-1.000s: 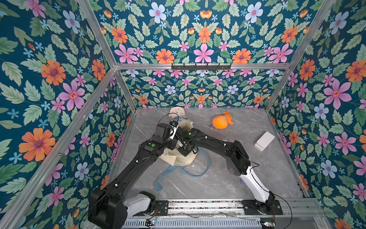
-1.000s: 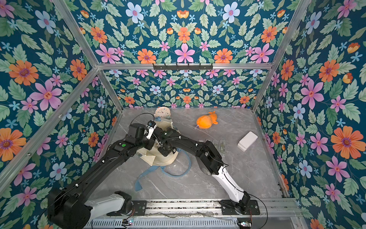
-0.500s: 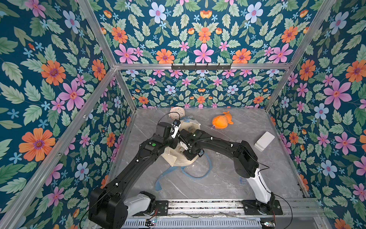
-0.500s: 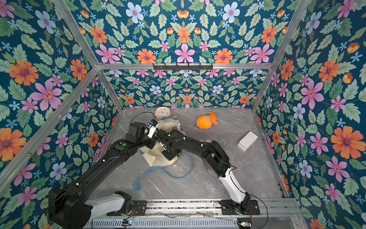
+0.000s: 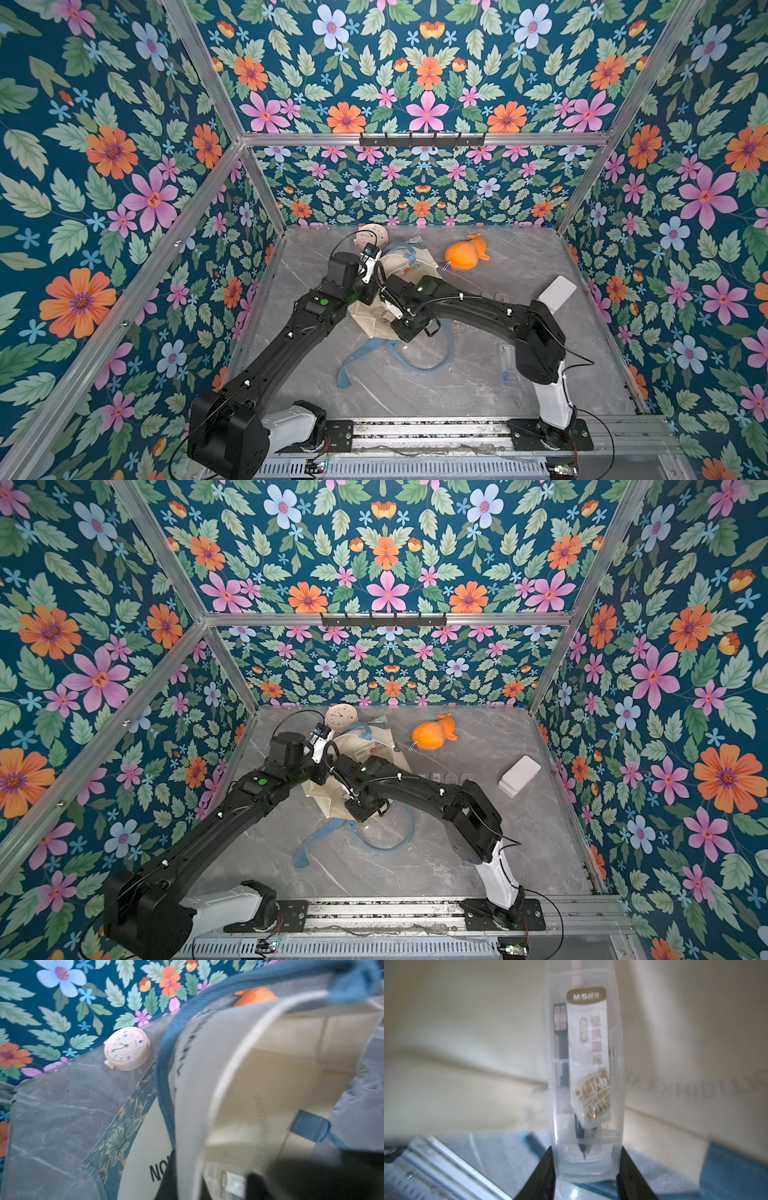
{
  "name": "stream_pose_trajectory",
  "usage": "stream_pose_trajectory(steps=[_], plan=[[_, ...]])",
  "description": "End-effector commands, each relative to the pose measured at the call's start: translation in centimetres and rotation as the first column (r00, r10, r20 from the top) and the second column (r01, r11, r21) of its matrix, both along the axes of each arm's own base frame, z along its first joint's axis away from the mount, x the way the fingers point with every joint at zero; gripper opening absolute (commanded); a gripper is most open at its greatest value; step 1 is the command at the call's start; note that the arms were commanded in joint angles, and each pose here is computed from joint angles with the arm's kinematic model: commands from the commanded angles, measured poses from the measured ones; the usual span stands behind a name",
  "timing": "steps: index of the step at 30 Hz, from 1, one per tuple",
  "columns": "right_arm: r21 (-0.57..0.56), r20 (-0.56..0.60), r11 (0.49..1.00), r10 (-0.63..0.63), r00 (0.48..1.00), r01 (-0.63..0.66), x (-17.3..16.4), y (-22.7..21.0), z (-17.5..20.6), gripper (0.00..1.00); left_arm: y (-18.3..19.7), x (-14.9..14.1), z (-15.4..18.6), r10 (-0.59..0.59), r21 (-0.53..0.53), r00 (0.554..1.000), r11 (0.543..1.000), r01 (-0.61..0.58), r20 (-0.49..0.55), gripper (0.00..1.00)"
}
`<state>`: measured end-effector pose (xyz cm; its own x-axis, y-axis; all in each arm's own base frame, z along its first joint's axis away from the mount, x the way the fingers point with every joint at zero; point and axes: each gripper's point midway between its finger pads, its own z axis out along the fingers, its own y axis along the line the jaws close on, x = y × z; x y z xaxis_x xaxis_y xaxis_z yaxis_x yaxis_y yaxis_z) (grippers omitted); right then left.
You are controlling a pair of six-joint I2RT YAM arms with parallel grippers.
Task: Take out the compass set from the canvas bag
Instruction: Pick up the compass set from the canvas bag.
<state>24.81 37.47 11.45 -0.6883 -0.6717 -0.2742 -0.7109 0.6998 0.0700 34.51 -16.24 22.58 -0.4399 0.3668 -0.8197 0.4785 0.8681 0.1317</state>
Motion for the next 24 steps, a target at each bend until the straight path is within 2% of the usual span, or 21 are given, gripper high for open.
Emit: stream_pose_trajectory(steps=[1, 5, 9, 13, 17, 21, 24], plan=[[0.037, 0.027, 0.998, -0.055, 0.998, 0.054, 1.3, -0.3, 0.0, 0.36, 0.1, 0.7, 2.2, 0.031, -0.035, 0.996, 0.999, -0.028, 0.083, 0.00], [0.021, 0.017, 0.997, -0.079, 0.997, 0.079, 1.7, -1.2, -1.0, 0.35, 0.2, 0.6, 2.5, 0.037, -0.044, 0.995, 0.999, -0.033, 0.092, 0.00], [0.032, 0.020, 0.996, -0.081, 0.997, 0.080, 1.5, -1.5, -0.3, 0.35, 0.1, 0.7, 2.7, 0.037, -0.053, 0.995, 0.998, -0.033, 0.091, 0.00], [0.045, 0.035, 0.994, -0.101, 0.994, 0.100, 0.9, -2.7, 1.7, 0.35, 0.1, 0.8, 2.7, 0.042, -0.057, 0.995, 0.998, -0.037, 0.091, 0.00], [0.076, 0.034, 0.988, -0.138, 0.990, 0.135, -1.2, -4.2, 4.0, 0.35, 0.2, 0.9, 2.7, 0.054, -0.065, 0.994, 0.997, -0.049, 0.090, 0.00], [0.085, 0.023, 0.966, -0.246, 0.969, 0.244, -4.1, -7.6, 5.6, 0.35, 0.1, 0.9, 2.8, 0.060, -0.079, 0.995, 0.995, -0.053, 0.084, 0.00], [0.052, 0.001, 0.921, -0.387, 0.922, 0.387, -6.4, -11.7, 5.0, 0.35, 0.1, 0.9, 3.0, 0.057, -0.084, 0.995, 0.995, -0.050, 0.085, 0.00]])
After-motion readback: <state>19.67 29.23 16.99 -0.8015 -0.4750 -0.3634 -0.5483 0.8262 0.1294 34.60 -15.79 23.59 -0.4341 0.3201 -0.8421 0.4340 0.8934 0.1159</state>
